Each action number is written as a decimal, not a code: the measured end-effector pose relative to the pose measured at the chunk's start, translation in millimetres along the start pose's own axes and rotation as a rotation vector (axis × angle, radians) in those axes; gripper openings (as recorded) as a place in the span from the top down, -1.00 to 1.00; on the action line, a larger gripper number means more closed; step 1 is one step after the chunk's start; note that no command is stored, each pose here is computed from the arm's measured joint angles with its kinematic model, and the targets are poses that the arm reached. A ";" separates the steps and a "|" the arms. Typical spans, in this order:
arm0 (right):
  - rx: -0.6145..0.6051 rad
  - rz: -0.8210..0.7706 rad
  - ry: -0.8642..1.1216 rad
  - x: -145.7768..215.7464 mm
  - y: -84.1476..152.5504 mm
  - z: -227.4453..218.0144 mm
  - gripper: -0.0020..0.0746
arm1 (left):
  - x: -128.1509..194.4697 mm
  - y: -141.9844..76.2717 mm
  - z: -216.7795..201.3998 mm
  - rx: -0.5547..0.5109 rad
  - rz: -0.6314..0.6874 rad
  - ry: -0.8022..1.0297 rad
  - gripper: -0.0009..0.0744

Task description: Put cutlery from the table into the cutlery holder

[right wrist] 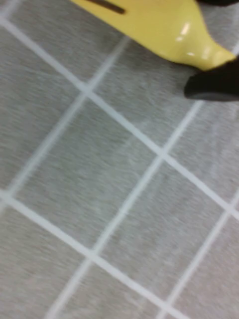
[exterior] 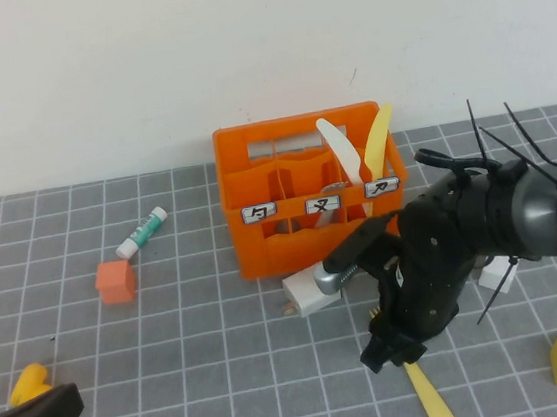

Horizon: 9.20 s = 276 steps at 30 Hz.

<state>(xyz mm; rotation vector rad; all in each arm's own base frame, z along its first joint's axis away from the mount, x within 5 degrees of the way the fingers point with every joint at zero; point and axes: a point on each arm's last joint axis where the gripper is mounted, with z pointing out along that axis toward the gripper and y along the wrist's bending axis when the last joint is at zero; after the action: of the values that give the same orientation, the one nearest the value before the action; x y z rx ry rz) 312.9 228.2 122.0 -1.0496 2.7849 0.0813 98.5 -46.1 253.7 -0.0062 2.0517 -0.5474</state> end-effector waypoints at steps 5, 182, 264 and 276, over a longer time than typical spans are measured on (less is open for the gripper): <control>-0.002 0.004 -0.038 -1.8 2.8 -17.5 -0.05 | -0.5 -0.3 0.0 0.003 0.006 -0.005 0.98; 0.272 -0.158 -1.604 -41.8 40.6 -219.5 0.88 | -2.2 1.3 0.0 -0.015 0.087 -0.023 0.98; 0.209 -0.208 -1.031 322.4 24.8 -193.7 0.95 | 52.6 39.6 -37.1 -0.148 0.283 -0.318 0.98; 0.209 -0.208 -1.032 322.9 24.8 -193.8 0.95 | 80.2 61.0 -20.6 -0.301 0.125 -0.244 0.98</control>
<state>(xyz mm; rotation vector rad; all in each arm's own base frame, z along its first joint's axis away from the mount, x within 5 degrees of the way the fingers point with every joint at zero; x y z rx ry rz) 31.7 15.7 257.1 -0.8762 1.7129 0.2237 52.6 -1.5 173.2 -0.1172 1.8627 -0.1481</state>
